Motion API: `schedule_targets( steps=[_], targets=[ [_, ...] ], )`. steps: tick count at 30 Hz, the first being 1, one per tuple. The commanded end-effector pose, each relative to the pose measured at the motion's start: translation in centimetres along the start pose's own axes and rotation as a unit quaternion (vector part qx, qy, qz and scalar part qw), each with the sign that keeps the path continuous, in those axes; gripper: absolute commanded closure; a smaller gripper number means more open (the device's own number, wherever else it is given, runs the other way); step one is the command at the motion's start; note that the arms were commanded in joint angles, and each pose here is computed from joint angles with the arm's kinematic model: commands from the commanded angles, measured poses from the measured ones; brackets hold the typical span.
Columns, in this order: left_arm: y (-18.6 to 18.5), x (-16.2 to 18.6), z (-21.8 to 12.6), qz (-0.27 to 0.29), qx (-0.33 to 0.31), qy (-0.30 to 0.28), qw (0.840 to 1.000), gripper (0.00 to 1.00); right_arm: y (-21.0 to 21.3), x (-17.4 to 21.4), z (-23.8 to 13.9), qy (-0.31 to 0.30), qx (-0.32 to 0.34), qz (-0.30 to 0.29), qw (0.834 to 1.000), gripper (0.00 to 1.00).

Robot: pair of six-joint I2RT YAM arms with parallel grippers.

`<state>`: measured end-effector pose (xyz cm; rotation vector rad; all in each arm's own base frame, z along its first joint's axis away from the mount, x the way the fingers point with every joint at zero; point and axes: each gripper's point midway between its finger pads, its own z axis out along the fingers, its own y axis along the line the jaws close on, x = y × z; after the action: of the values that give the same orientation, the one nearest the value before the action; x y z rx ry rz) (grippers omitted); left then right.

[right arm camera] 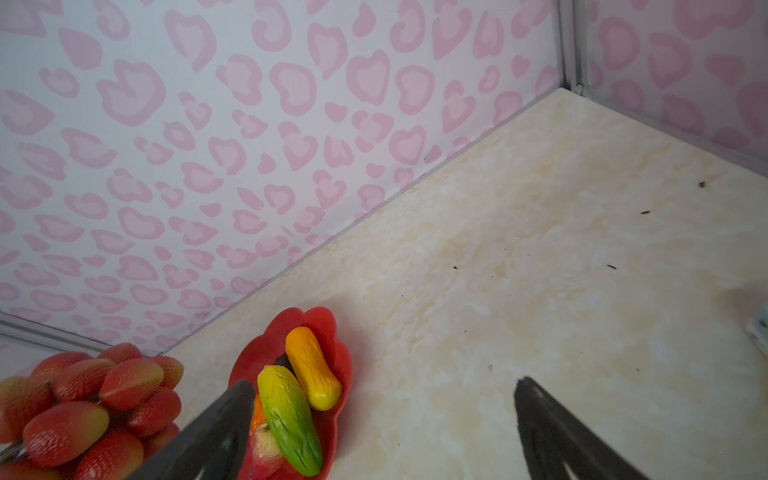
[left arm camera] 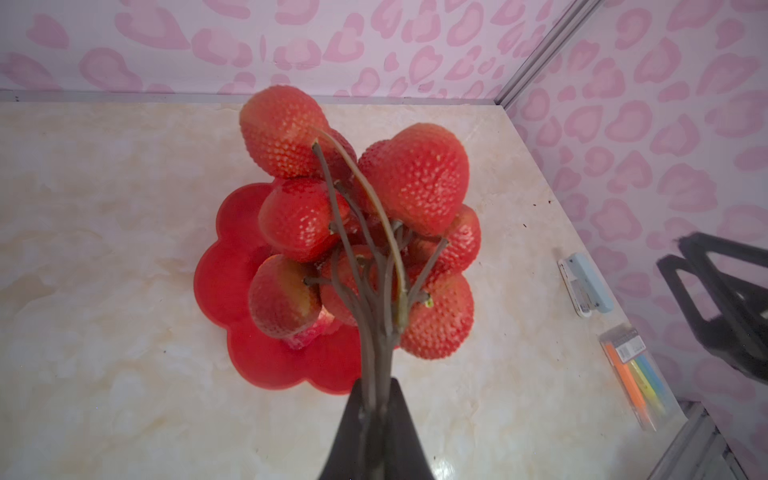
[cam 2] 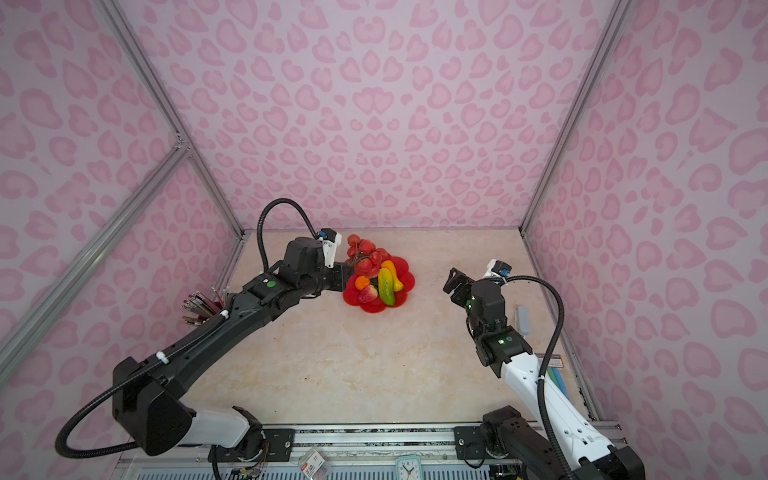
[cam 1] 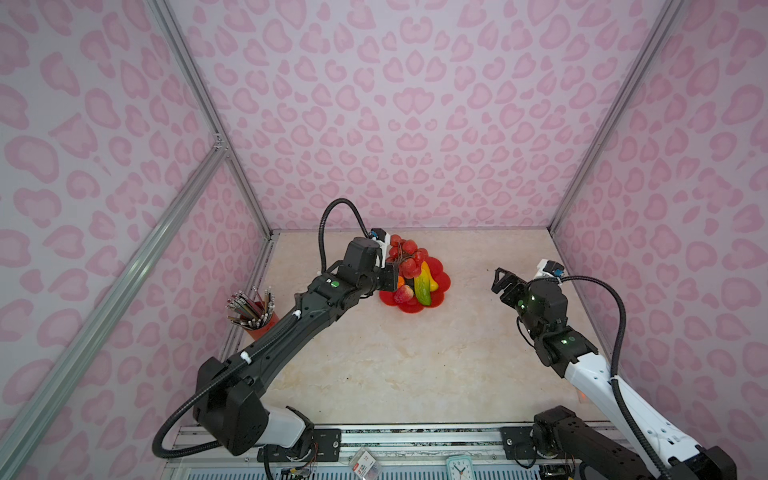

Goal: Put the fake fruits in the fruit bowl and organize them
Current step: 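Lift the lychee bunch with the left gripper and carry it over the bowl, then lower the lychees onto the bowl and open the left gripper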

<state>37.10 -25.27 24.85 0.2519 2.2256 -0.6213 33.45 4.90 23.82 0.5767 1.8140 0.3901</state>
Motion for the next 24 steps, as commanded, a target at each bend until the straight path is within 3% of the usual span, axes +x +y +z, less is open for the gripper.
schedule_targets(
  steps=[1,7,11,14,17,20,21,22,24],
  targets=[
    [0.0,-1.9,3.1,0.013,0.013,-0.028,0.999,0.96,-2.0,0.1,-1.1,-0.004,0.028,-0.011,1.000,0.03],
    [3.1,0.6,8.2,-0.015,-0.022,0.007,1.000,0.97,-3.3,-1.2,-2.7,-0.029,0.036,-0.009,0.999,0.03],
    [3.4,3.0,10.9,-0.038,-0.002,0.038,0.999,0.96,-3.2,-1.5,-2.7,-0.032,0.036,-0.013,0.999,0.03],
    [3.8,4.7,12.4,-0.054,0.001,0.063,0.997,0.88,-3.1,-1.7,-2.5,-0.030,0.037,-0.018,0.999,0.03],
    [4.2,5.7,12.8,-0.060,-0.006,0.074,0.995,0.71,-3.1,-1.9,-2.3,-0.030,0.040,-0.022,0.999,0.03],
    [4.3,5.9,12.4,-0.060,-0.007,0.072,0.996,0.47,-3.1,-1.9,-2.0,-0.027,0.044,-0.027,0.998,0.03],
    [4.3,5.8,12.1,-0.059,-0.008,0.069,0.996,0.36,-3.2,-1.9,-1.8,-0.027,0.046,-0.029,0.998,0.03],
    [4.2,5.4,11.6,-0.057,-0.008,0.062,0.996,0.15,-3.2,-1.9,-1.7,-0.025,0.047,-0.030,0.998,0.03],
    [3.9,4.6,10.6,-0.050,-0.004,0.049,0.998,0.03,-3.2,-1.8,-1.5,-0.023,0.050,-0.034,0.998,0.03]
  ],
)
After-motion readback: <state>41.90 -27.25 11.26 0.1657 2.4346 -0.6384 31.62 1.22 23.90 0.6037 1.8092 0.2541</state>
